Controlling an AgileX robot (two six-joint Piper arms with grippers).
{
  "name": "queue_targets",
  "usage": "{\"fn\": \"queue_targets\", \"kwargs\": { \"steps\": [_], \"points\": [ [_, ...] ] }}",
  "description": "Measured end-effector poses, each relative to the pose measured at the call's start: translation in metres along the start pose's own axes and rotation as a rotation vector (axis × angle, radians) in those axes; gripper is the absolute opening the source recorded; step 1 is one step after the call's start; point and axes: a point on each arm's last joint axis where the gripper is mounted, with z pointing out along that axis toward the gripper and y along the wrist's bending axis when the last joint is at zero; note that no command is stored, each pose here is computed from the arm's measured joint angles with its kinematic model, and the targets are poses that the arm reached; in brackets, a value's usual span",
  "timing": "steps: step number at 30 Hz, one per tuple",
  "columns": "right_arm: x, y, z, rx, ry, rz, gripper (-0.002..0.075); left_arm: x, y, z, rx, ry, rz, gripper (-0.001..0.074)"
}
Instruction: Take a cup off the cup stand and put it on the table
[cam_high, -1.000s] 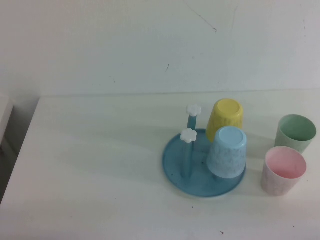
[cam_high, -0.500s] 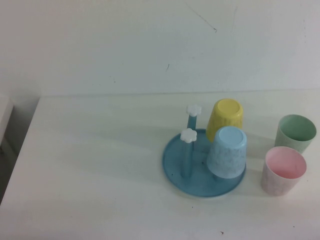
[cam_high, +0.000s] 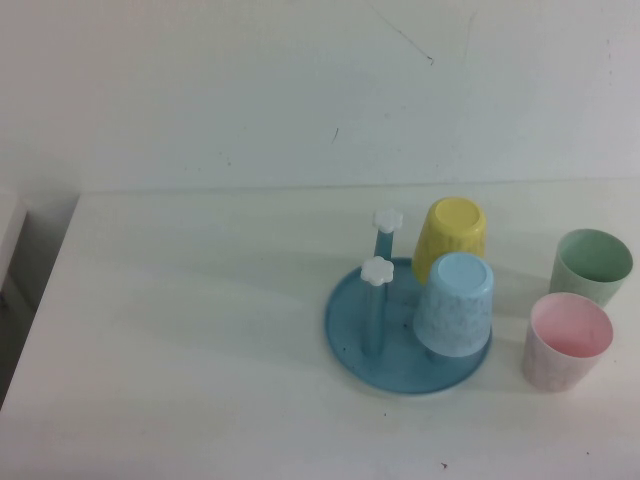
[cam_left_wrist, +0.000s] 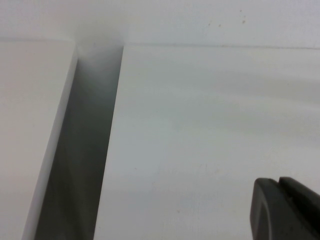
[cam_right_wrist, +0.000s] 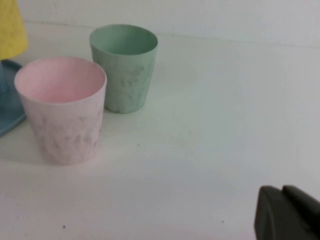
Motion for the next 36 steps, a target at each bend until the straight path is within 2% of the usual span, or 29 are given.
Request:
{"fn": "queue_targets", "kwargs": {
  "steps": [5, 13, 18, 23, 28, 32, 36],
  "points": [
    [-0.014, -0.001, -0.001, 0.012, -0.156, -0.003, -0.0003, -0.01, -0.001, 0.0, 0.011, -0.125, 0.002, -0.0003],
    [-0.057, -0.004, -0.02, 0.049, -0.68, -0.005, -0.0003, -0.044, -0.004, -0.012, 0.045, -0.521, 0.002, -0.0003],
    [-0.071, -0.005, -0.034, 0.054, -0.897, 0.016, -0.0003, -0.051, -0.004, -0.016, 0.053, -0.612, 0.002, -0.0003],
    [-0.072, -0.005, -0.036, 0.046, -0.92, 0.037, -0.0003, -0.054, -0.005, -0.018, 0.059, -0.653, -0.006, -0.0003],
    [-0.071, -0.003, -0.034, 0.042, -0.887, -0.003, -0.0003, -0.054, -0.003, -0.018, 0.105, -0.647, -0.197, -0.0003],
    [-0.083, -0.003, -0.038, 0.049, -0.763, -0.096, -0.0003, -0.056, -0.005, -0.017, 0.103, -0.514, -0.222, -0.0003],
    [-0.101, -0.01, -0.045, 0.069, -0.613, -0.06, -0.0003, -0.077, -0.01, -0.025, 0.093, -0.442, -0.206, -0.0003]
  ]
}}
